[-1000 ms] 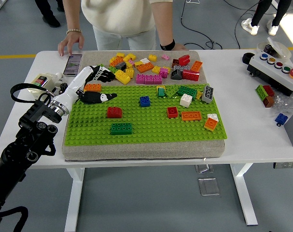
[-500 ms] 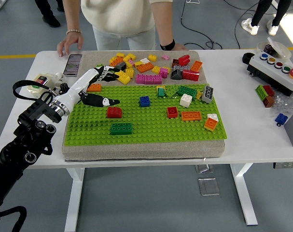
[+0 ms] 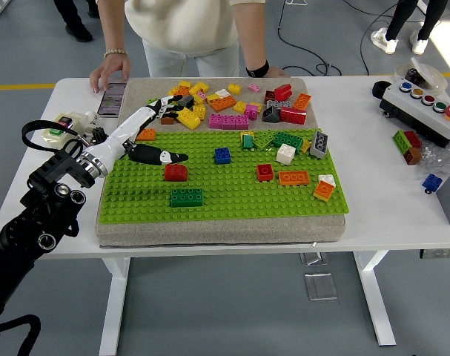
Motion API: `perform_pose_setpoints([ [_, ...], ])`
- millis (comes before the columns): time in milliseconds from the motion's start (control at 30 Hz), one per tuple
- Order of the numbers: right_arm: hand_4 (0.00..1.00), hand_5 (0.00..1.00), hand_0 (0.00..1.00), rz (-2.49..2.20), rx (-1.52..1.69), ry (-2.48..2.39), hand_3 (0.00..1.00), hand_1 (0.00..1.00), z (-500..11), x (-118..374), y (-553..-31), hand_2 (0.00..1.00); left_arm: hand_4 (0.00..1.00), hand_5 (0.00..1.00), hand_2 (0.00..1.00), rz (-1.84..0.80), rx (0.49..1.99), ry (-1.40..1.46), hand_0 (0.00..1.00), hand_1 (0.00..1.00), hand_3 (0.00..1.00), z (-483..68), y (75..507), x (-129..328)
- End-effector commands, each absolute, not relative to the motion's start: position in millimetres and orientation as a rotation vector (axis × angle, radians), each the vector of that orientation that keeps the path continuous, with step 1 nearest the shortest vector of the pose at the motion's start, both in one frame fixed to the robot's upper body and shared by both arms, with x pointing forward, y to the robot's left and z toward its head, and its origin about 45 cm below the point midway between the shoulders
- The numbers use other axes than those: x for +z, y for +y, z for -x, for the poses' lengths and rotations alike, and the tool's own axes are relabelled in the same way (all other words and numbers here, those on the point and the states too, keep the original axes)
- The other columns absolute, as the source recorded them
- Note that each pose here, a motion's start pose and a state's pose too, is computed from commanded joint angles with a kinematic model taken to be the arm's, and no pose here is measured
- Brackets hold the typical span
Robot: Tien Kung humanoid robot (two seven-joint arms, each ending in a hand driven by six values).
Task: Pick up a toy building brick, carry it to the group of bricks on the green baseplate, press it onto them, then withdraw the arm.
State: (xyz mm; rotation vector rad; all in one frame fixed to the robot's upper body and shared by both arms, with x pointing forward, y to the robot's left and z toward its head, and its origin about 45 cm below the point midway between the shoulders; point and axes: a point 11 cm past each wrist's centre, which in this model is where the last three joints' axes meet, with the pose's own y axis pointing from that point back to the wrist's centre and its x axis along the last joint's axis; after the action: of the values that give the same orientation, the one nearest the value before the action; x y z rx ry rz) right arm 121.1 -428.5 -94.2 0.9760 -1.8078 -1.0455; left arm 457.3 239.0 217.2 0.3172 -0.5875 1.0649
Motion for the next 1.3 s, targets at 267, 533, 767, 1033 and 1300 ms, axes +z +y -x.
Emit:
perform_pose_setpoints([
  [267,0.914,0.504,0.753,-0.974,-1.048,-1.812,0.642,0.674,-121,-94,-429,0.721,0.998,0.127,0.799,-0.289,1.119,-0.600,0.835,0.799,0.848,-459,242,220],
  [533,0.915,0.504,0.754,-0.974,-1.050,-1.817,0.642,0.674,-122,-94,-429,0.722,0.998,0.002,0.627,-0.237,1.220,-0.630,0.696,0.684,0.704,-463,249,230],
  [767,0.915,0.504,0.754,-0.973,-1.050,-1.820,0.642,0.674,-122,-94,-429,0.721,0.996,0.002,0.587,-0.223,1.247,-0.628,0.649,0.625,0.575,-463,250,231],
  [1033,0.916,0.504,0.755,-0.972,-1.052,-1.820,0.643,0.674,-121,-94,-430,0.721,0.944,0.002,0.586,-0.210,1.282,-0.628,0.594,0.587,0.540,-464,252,231],
  [1300,0.916,0.504,0.754,-0.972,-1.051,-1.823,0.643,0.673,-122,-94,-430,0.721,0.955,0.002,0.590,-0.210,1.291,-0.620,0.582,0.583,0.550,-464,253,231],
])
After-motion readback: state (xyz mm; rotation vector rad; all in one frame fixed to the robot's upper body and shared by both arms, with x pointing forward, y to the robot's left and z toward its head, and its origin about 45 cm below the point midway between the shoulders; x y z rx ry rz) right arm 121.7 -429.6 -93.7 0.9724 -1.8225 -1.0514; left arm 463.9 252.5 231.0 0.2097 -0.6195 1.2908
